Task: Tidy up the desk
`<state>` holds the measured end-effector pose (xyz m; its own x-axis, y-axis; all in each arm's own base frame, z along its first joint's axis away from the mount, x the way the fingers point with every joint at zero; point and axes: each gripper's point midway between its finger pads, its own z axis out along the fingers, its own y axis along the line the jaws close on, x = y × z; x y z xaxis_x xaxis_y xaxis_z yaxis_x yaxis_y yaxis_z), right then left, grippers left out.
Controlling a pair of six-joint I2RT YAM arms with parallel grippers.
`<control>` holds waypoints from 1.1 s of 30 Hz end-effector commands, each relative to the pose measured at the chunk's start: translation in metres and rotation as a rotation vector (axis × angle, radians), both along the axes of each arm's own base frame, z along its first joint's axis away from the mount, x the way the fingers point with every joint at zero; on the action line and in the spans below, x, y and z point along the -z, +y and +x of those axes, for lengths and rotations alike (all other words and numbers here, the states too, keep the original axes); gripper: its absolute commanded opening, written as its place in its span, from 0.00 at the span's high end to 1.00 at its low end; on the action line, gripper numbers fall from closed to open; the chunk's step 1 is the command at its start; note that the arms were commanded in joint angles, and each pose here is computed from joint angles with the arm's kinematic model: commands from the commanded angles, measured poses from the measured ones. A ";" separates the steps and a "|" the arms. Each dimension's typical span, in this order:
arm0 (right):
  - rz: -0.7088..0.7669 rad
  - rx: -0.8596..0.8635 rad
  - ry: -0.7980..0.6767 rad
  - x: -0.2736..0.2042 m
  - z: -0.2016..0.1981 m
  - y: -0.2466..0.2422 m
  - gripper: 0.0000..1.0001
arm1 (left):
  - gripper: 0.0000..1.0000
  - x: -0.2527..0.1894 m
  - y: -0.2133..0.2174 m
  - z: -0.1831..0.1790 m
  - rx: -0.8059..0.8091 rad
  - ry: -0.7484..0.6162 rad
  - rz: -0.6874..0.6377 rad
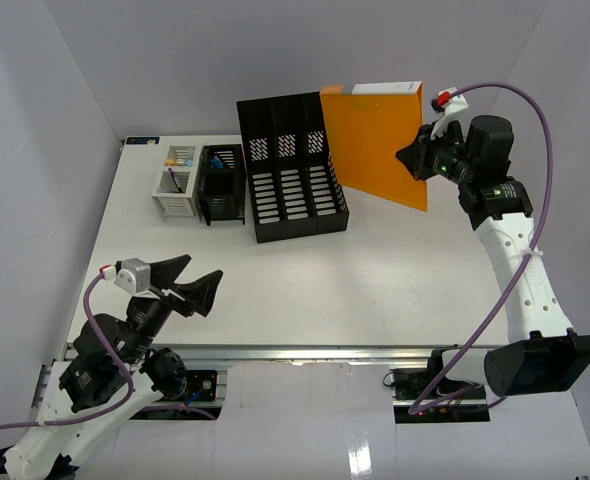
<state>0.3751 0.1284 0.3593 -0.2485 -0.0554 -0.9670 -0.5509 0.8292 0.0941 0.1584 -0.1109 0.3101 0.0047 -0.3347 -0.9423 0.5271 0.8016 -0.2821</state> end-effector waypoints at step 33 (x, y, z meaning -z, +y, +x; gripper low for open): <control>-0.105 -0.036 0.051 0.019 0.028 0.027 0.92 | 0.02 0.008 -0.002 0.003 -0.003 0.025 0.021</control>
